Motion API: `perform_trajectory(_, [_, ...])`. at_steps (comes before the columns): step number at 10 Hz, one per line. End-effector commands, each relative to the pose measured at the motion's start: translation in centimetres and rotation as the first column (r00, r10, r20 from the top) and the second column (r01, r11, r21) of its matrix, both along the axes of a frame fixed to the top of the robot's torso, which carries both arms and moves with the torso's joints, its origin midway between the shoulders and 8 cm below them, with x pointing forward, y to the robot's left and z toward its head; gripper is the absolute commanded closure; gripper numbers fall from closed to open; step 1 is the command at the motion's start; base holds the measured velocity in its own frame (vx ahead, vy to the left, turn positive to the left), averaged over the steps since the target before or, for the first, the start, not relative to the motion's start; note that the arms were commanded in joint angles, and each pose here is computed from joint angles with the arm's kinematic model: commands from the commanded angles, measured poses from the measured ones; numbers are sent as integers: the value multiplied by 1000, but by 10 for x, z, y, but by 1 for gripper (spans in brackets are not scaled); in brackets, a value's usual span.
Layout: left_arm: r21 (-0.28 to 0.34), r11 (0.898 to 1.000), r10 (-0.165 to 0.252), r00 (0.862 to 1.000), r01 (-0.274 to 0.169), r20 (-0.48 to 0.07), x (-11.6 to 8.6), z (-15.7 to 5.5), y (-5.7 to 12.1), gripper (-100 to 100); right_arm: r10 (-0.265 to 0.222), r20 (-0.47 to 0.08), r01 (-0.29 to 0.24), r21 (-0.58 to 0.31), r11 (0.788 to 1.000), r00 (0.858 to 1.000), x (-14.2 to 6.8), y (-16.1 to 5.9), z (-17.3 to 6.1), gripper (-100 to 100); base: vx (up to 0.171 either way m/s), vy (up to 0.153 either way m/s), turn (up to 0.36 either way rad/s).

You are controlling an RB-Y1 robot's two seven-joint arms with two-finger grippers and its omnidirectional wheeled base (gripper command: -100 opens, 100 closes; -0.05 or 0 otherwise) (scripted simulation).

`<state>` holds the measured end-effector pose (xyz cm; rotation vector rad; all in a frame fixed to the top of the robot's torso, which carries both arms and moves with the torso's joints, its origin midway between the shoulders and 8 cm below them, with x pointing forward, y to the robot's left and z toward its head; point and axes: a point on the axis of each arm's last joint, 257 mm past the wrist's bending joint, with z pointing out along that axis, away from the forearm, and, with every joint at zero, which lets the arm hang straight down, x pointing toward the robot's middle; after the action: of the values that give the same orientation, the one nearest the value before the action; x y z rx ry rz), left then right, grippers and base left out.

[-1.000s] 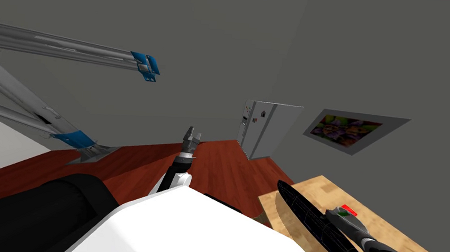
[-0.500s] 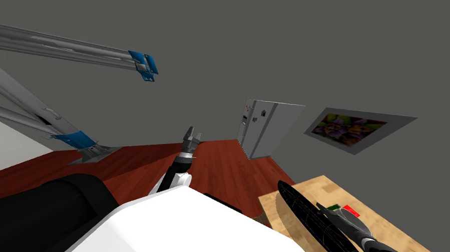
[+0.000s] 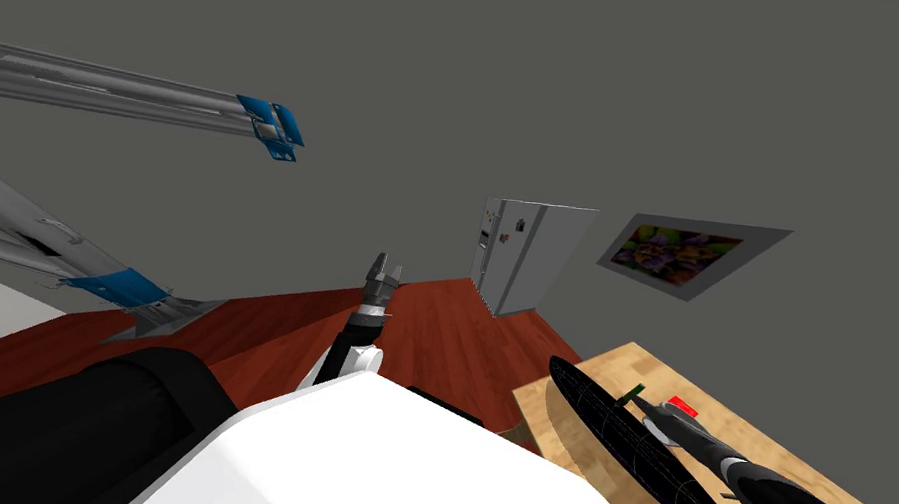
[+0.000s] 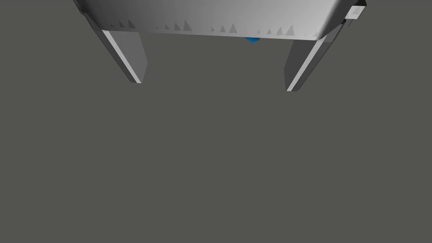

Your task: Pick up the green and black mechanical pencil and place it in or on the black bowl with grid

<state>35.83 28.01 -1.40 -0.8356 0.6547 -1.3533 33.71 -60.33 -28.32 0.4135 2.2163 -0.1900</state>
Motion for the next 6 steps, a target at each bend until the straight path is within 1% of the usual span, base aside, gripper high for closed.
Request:
perform_trajectory(1, [0,1000,0,1000,0,0,0,0,0,0,12,1,-12,-1,1000,1000,7,7,10,-100,8,-1,-82])
perform_trajectory(5, [0,1000,0,1000,0,0,0,0,0,0,47,-2,-47,-2,999,999,21,24,32,-100,8,-1,-72])
perform_trajectory(6, [0,1000,0,1000,0,0,0,0,0,0,42,-1,-42,-2,999,999,18,21,29,-100,4,1,-15])
